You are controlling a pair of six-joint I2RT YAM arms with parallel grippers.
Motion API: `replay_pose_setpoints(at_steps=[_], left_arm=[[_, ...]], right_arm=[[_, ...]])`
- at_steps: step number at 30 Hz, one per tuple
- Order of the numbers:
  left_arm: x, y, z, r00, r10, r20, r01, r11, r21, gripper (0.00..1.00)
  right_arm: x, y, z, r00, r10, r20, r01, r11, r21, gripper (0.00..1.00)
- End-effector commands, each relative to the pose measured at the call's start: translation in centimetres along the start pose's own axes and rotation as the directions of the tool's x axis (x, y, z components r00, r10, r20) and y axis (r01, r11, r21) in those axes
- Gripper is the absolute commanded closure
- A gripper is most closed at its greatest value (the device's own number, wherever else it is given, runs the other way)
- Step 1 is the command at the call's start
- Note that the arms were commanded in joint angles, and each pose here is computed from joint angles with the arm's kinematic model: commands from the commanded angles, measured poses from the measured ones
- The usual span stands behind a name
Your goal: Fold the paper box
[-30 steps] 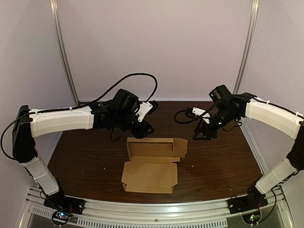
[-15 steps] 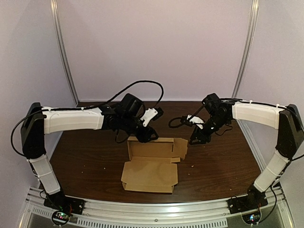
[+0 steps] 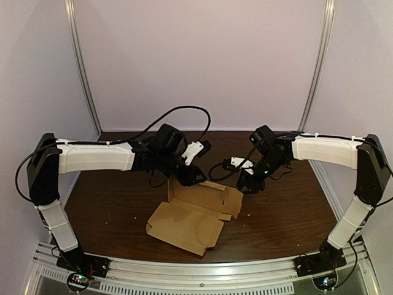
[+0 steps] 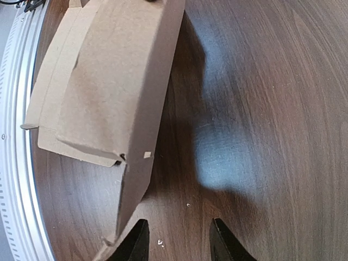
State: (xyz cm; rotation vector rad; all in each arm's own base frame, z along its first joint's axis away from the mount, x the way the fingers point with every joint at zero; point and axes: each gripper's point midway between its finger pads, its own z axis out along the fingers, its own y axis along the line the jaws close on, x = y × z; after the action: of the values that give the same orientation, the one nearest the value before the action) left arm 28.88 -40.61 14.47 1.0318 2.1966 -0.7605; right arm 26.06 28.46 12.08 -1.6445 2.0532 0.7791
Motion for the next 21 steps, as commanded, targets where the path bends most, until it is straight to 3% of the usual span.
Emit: replay_pose_setpoints(at_steps=[1,9,15,21], left_arm=[[0.4,0.1,0.5,0.999,-0.033,0.025,0.033,0.999,0.017,0.64],[-0.6,-0.2,-0.9,0.997,-0.030,0.069,0.029,0.999,0.015,0.64],[-5.0,0.3,-7.3,0.966,0.018,0.258,0.011,0.994,-0.111,0.57],[-2.6,2.3,-12.6,0.917,0.000,0.399,0.107,0.963,-0.245,0.54]], right_arm=[[0.8,0.7,0.7,1.000,0.003,-0.018,-0.004,0.999,-0.037,0.62],[1.7,1.5,-0.9,0.998,-0.003,-0.057,0.003,1.000,0.002,0.59],[1.9,2.8,-3.3,1.000,-0.018,-0.022,0.019,0.997,0.074,0.52],[1.9,4.3,-4.7,1.000,-0.020,-0.004,0.020,0.993,0.116,0.50]])
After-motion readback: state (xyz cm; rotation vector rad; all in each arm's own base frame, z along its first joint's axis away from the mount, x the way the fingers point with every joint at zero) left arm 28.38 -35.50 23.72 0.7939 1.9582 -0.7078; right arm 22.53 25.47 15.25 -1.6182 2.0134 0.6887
